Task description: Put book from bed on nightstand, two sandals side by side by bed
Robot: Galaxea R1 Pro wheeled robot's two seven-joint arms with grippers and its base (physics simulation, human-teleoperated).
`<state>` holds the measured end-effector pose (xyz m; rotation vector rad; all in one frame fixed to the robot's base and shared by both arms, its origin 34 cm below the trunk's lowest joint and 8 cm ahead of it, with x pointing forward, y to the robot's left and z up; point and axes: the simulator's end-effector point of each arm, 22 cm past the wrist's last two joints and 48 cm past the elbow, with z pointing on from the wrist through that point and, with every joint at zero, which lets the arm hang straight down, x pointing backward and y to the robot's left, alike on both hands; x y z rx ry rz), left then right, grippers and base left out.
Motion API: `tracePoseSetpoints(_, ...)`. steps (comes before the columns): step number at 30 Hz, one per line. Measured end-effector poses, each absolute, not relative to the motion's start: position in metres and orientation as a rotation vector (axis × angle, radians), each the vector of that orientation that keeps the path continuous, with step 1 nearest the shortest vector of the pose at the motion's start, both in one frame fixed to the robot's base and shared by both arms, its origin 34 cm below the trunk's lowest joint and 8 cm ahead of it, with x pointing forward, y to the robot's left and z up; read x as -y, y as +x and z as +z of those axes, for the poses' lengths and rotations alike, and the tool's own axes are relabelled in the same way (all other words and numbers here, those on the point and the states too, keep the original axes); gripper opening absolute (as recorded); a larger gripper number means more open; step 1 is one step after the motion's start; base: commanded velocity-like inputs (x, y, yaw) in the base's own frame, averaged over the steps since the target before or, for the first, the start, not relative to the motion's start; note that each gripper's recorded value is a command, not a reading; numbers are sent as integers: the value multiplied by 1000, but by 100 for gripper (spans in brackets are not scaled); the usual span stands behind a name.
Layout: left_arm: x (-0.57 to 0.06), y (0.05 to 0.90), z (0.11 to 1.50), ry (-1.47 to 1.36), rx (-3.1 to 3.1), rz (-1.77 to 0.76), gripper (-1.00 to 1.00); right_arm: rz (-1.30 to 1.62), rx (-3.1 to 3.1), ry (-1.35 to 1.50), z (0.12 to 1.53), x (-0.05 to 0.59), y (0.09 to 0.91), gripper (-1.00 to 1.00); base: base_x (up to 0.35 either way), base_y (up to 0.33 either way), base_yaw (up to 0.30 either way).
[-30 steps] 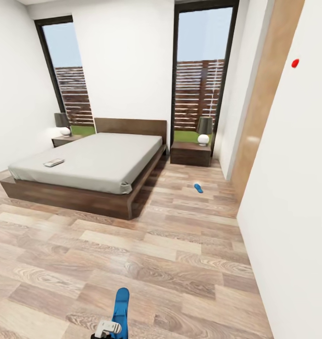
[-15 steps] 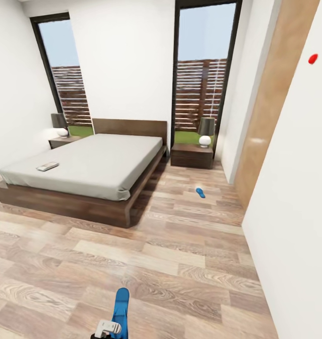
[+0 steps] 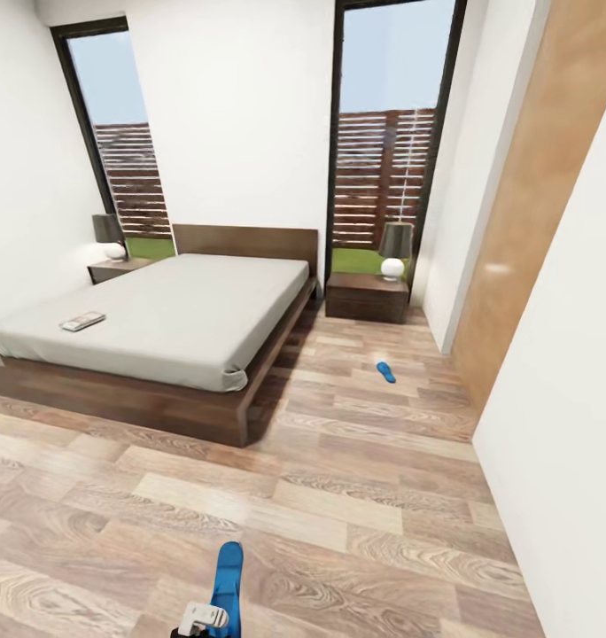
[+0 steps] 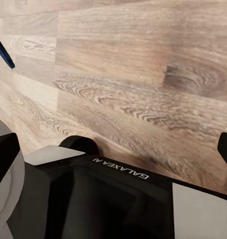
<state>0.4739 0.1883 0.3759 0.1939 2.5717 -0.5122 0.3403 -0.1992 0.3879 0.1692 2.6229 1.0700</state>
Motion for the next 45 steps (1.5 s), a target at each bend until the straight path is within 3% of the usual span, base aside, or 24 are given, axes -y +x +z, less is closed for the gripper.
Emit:
tracePoseSetpoints(13, -188, 474, 376, 194, -2572, -512, -100, 1070, -2623, 169, 388, 199, 340, 100, 313, 114, -4)
tracePoseSetpoints(23, -188, 476, 378, 194, -2566, -511, -100, 1069, -2617, 165, 389, 199, 342, 100, 292, 111, -193)
tracePoseSetpoints(45, -188, 484, 387, 198, -2542, -506, -100, 1064, -2596, 151, 395, 199, 349, 100, 17, 8, -231)
